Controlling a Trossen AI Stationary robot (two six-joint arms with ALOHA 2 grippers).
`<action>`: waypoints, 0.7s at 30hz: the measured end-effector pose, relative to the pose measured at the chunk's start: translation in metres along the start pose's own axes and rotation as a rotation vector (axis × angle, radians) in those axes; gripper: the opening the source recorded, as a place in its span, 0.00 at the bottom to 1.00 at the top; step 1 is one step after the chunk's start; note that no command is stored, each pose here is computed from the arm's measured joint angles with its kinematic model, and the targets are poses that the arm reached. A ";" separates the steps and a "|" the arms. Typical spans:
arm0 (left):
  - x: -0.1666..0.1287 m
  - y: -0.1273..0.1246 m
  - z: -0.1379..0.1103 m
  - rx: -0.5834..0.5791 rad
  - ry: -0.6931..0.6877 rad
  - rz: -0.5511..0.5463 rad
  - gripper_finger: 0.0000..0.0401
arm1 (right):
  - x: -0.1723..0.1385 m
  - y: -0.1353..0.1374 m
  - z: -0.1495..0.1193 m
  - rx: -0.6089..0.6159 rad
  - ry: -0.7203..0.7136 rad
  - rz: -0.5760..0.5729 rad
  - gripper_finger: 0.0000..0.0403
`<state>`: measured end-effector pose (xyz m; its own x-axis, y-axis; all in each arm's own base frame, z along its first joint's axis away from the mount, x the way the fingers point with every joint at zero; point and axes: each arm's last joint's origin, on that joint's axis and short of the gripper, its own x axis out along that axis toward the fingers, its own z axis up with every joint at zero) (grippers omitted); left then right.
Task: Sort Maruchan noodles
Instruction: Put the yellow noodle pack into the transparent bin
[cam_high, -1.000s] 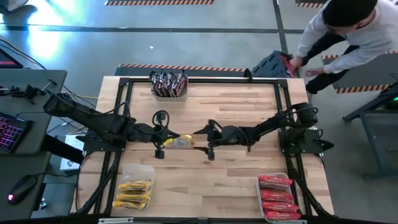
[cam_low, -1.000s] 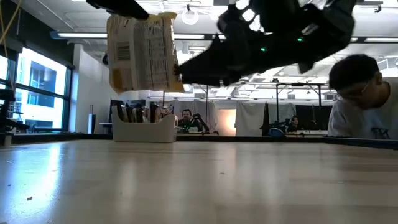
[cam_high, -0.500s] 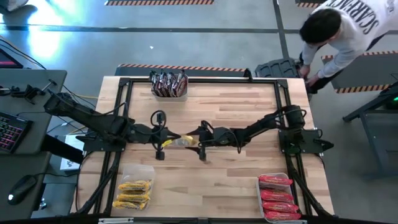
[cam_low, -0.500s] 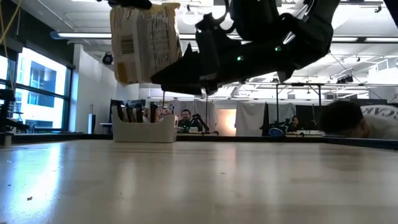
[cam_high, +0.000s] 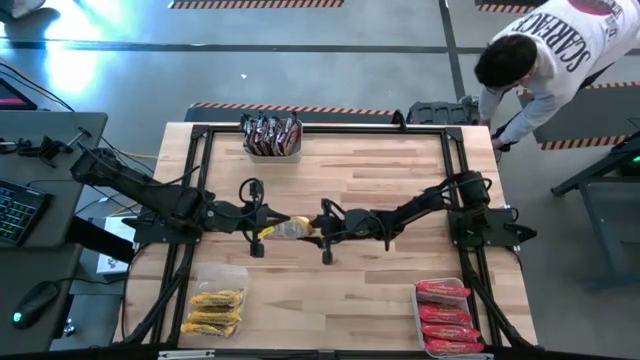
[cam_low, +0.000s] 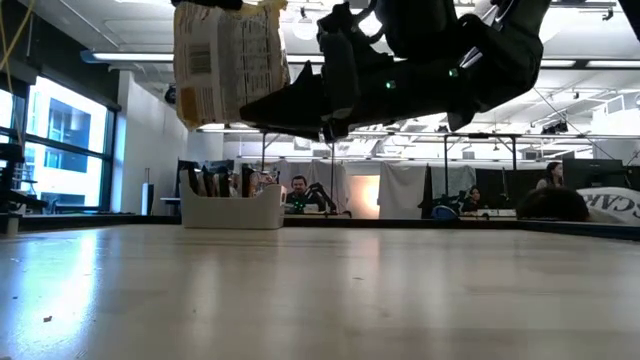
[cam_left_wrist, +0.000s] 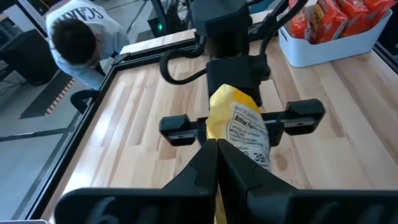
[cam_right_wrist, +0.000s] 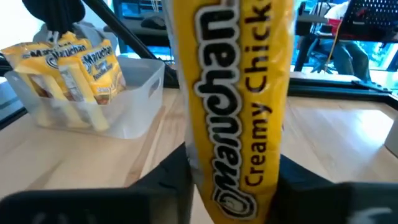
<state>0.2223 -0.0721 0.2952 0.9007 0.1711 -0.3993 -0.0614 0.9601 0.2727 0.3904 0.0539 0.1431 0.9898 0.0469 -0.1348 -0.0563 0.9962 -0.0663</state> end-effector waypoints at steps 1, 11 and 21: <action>0.000 0.000 0.000 0.000 0.000 0.002 0.00 | 0.000 0.001 0.000 -0.004 -0.004 0.002 0.24; 0.000 0.002 -0.003 -0.066 0.028 0.081 0.03 | -0.004 0.007 0.006 -0.023 0.047 -0.001 0.15; -0.001 -0.001 -0.013 -0.179 0.123 -0.008 0.25 | -0.044 -0.003 0.047 0.016 0.316 -0.062 0.15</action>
<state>0.2160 -0.0701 0.2841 0.8431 0.1783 -0.5073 -0.1397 0.9837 0.1137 0.3527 0.0523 0.1956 0.9015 -0.0369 -0.4312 0.0077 0.9976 -0.0693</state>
